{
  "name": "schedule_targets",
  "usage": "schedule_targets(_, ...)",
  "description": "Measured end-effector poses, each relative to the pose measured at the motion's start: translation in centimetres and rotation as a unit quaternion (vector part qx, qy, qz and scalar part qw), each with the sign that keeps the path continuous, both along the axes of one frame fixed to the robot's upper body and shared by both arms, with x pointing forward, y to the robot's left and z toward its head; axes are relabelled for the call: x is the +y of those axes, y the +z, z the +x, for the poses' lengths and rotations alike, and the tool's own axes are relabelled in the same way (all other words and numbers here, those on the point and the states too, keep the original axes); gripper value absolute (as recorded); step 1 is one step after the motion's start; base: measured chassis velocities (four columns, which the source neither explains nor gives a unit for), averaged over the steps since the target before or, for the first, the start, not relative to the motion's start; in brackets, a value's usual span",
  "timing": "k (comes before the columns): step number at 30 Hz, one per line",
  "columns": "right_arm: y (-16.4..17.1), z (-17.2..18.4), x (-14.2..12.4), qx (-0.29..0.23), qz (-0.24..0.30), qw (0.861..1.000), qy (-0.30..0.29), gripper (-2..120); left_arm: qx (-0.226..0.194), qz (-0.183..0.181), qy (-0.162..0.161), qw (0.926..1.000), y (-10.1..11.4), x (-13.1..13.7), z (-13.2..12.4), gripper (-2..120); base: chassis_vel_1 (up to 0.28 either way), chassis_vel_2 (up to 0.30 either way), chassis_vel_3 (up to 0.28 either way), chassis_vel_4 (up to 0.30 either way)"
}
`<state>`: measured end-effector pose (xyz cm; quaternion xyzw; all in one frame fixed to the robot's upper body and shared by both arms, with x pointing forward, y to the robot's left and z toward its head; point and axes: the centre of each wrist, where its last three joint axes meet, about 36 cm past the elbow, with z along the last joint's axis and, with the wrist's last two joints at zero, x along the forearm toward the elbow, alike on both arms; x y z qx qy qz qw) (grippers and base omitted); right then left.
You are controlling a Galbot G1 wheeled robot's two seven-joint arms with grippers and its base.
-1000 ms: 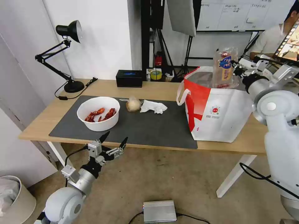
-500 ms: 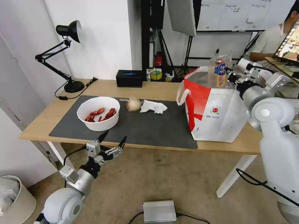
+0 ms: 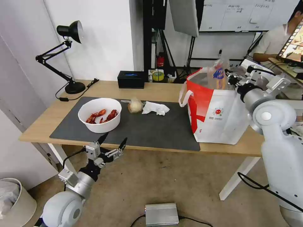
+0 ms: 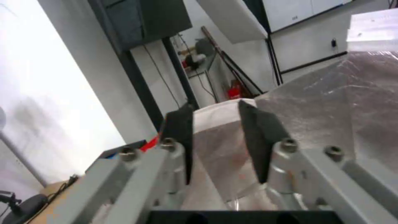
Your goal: Pick up the trash from the table and place it into the takeout bag.
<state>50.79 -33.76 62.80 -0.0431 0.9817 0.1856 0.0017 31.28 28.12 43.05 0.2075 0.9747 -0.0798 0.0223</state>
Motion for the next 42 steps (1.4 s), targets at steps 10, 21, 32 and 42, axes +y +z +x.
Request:
schedule_targets(10,1.3,-1.1,0.8,-0.015,0.016,0.999,0.036,68,-0.011,0.003,0.013,0.9999,1.3,0.5,-1.2,100,0.0,0.0,0.0,0.0)
schedule_targets(21,4.0,-4.6,4.3,-0.087,0.083,0.971,0.209,100,-0.013,0.008,0.023,0.9996,1.6,0.9,-1.8,100,0.0,0.0,0.0,0.0)
schedule_targets(32,-5.8,-10.3,9.5,-0.12,-0.089,0.965,0.217,100,-0.028,0.023,0.041,0.9985,0.7,1.5,-1.7,100,0.0,0.0,0.0,0.0)
schedule_targets(42,-15.2,-16.0,9.1,-0.133,-0.147,0.972,0.13,100,-0.059,0.051,0.068,0.9947,-1.5,1.7,-1.7,100,0.0,0.0,0.0,0.0)
